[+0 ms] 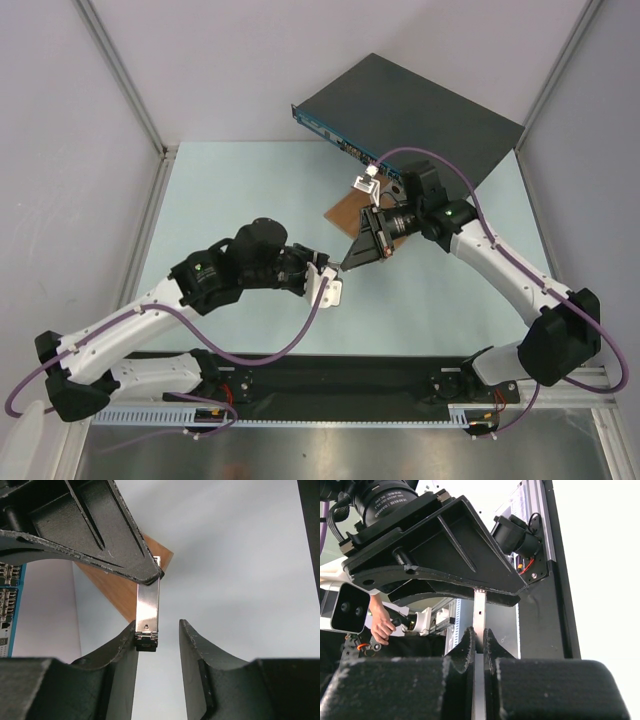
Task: Insert the plug into the switch port
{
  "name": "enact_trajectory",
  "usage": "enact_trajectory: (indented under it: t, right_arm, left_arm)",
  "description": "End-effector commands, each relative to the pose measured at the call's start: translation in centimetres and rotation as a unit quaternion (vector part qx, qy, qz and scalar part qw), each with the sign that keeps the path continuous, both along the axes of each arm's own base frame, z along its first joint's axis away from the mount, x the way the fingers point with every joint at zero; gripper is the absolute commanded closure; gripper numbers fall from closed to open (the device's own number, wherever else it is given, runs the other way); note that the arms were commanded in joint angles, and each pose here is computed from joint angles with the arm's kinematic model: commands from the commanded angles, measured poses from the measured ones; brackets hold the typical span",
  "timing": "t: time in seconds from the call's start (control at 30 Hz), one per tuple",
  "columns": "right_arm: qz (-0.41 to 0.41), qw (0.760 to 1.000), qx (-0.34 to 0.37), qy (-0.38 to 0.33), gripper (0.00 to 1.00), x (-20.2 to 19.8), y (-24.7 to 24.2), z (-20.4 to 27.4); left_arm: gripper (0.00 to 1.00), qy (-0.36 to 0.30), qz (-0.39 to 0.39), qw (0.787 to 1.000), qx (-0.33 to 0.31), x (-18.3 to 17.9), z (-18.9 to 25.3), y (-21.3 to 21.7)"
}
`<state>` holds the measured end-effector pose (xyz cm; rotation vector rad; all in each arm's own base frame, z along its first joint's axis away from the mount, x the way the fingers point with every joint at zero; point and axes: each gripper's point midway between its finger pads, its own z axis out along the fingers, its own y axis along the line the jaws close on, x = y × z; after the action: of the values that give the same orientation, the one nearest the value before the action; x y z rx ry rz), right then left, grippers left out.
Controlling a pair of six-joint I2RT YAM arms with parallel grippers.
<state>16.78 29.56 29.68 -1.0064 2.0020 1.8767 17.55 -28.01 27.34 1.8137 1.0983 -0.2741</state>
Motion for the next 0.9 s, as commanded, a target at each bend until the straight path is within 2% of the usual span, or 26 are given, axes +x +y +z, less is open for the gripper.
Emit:
enact_trajectory:
  t: [0.0, 0.13, 0.17, 0.23, 0.37, 0.43, 0.47, 0.57, 0.63, 0.67, 0.73, 0.8, 0.83, 0.87]
  right_arm:
    - [0.005, 1.0, 0.008, -0.011, 1.0, 0.2, 0.2, 0.5]
    - [0.007, 1.0, 0.008, -0.014, 1.0, 0.3, 0.4, 0.5]
    - [0.007, 1.0, 0.007, -0.014, 1.0, 0.3, 0.4, 0.5]
    - [0.007, 1.0, 0.007, -0.016, 1.0, 0.4, 0.4, 0.6]
    - [0.007, 1.0, 0.006, -0.016, 1.0, 0.5, 0.4, 0.6]
    - [0.005, 1.0, 0.007, -0.02, 1.0, 0.6, 0.4, 0.7]
    - [-0.001, 1.0, 0.007, -0.025, 1.0, 0.9, 0.4, 0.9]
    - [-0.041, 0.997, 0.002, -0.064, 0.72, 3.2, -0.1, 2.0]
    - [-0.079, 0.992, -0.003, -0.097, 0.64, 5.4, -0.8, 2.8]
    - [-0.112, 0.985, -0.005, -0.128, 0.59, 7.3, -1.0, 4.1]
    - [-0.164, 0.974, -0.001, -0.157, 0.51, 10.1, -2.6, 6.1]
    - [-0.215, 0.955, 0.014, -0.203, 0.42, 12.4, -4.2, 9.5]
    - [-0.237, 0.95, 0.018, -0.203, 0.39, 13.0, -4.9, 10.5]
    - [-0.261, 0.941, 0.02, -0.213, 0.36, 13.8, -5.7, 11.4]
  left_arm:
    - [0.59, -0.025, -0.012, 0.999, -0.032, -0.2, 2.6, -0.9]
    - [0.59, -0.028, -0.01, 0.999, -0.033, 0.1, 2.6, -1.2]
    - [0.62, -0.029, -0.011, 0.999, -0.034, 0.1, 2.7, -1.2]
    - [0.69, -0.028, -0.013, 0.999, -0.035, 0.0, 2.7, -1.4]
    - [0.91, -0.024, -0.014, 0.999, -0.032, 0.0, 2.4, -1.5]
    - [0.99, -0.023, -0.011, 0.999, -0.029, 0.1, 2.3, -1.4]
    - [1.0, -0.017, -0.007, 0.999, -0.027, 0.1, 2.0, -1.4]
    - [1.0, 0.009, 0.011, 0.999, -0.032, 0.0, 1.8, -1.4]
    - [1.0, 0.032, 0.043, 0.998, -0.043, 0.4, 1.8, -1.3]
    - [1.0, 0.077, 0.078, 0.992, -0.061, 0.4, 1.8, -1.5]
    - [1.0, 0.125, 0.109, 0.984, -0.063, 0.6, 1.9, -2.3]
    - [1.0, 0.204, 0.174, 0.962, -0.06, 1.0, 0.5, -3.1]
    - [0.99, 0.218, 0.193, 0.954, -0.078, 1.4, 1.9, -3.6]
    - [1.0, 0.252, 0.233, 0.935, -0.092, 1.7, 1.9, -4.0]
